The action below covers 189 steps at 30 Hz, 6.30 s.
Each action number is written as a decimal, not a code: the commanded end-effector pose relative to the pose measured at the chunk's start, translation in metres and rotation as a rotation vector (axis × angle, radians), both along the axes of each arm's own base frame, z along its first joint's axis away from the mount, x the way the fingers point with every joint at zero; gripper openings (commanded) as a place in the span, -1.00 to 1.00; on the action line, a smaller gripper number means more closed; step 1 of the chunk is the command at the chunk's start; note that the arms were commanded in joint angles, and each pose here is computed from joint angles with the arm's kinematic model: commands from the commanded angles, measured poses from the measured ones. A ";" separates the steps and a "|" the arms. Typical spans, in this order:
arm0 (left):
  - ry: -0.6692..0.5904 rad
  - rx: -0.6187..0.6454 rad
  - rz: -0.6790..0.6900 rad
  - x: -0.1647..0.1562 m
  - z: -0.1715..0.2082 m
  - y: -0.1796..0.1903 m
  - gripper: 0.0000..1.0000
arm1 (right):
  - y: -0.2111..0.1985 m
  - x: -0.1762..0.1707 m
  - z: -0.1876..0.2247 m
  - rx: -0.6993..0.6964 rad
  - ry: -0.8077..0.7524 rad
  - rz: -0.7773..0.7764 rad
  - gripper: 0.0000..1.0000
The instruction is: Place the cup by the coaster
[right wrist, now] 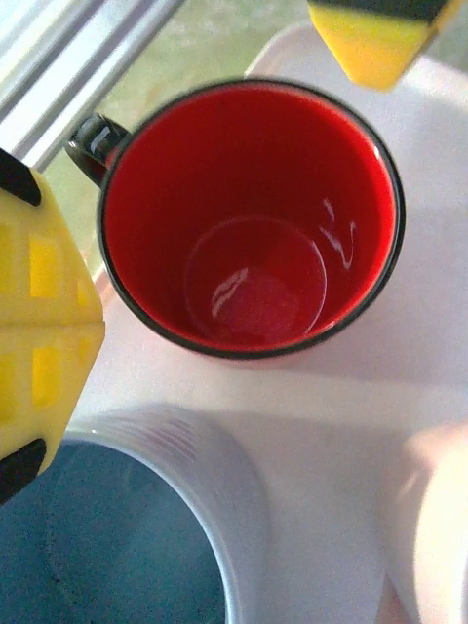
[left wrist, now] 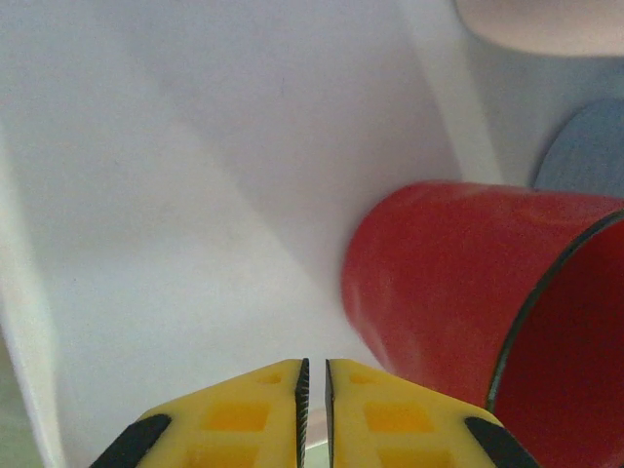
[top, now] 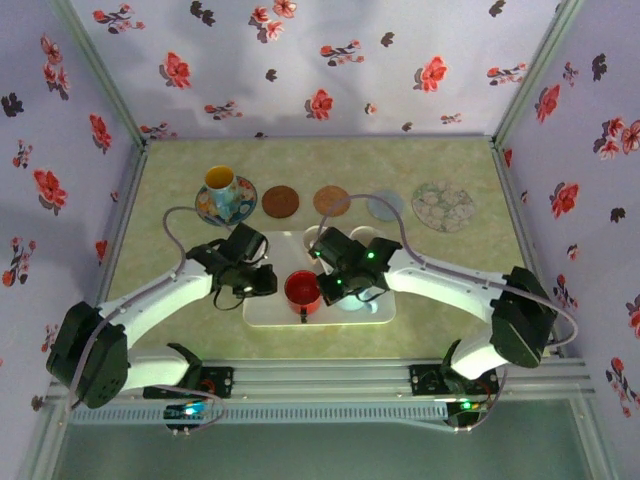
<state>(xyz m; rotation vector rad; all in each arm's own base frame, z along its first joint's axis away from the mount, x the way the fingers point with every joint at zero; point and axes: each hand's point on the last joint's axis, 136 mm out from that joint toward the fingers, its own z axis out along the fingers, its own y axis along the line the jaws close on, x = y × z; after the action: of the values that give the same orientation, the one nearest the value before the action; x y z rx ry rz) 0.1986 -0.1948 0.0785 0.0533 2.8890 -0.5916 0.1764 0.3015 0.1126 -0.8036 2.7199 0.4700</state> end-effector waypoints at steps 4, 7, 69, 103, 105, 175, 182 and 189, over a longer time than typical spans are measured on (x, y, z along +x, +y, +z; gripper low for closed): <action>0.019 -0.042 0.010 -0.007 -0.004 -0.007 -0.68 | -0.001 0.012 -0.003 -0.050 -0.010 -0.081 -1.00; 0.021 -0.045 0.007 -0.005 -0.006 -0.010 -0.68 | 0.002 0.011 -0.009 -0.060 0.013 -0.078 -1.00; -0.272 0.085 -0.384 0.002 0.097 0.021 0.83 | -0.020 -0.004 0.086 0.297 -0.262 0.058 0.99; -0.095 -0.073 -0.565 -0.009 0.024 -0.050 0.99 | -0.076 0.008 0.094 0.306 -0.351 -0.103 0.99; -0.080 -0.069 -0.568 -0.013 0.020 -0.049 0.99 | -0.075 0.008 0.092 0.306 -0.348 -0.101 0.99; -0.094 0.245 -0.591 -0.025 -0.002 -0.041 0.25 | -0.079 0.008 0.074 0.265 -0.318 -0.121 0.99; -0.087 0.281 -0.594 -0.020 -0.011 -0.040 0.17 | -0.080 0.009 0.073 0.264 -0.320 -0.128 0.99; -0.108 0.268 -0.592 -0.015 -0.010 -0.046 0.00 | -0.080 0.009 0.074 0.265 -0.323 -0.132 0.99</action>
<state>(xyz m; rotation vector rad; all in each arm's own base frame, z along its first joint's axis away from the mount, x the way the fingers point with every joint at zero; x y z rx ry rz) 0.1752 -0.2336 0.0610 0.9709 2.8442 -0.2665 0.1829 0.2274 0.1878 -0.6112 2.3328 0.6207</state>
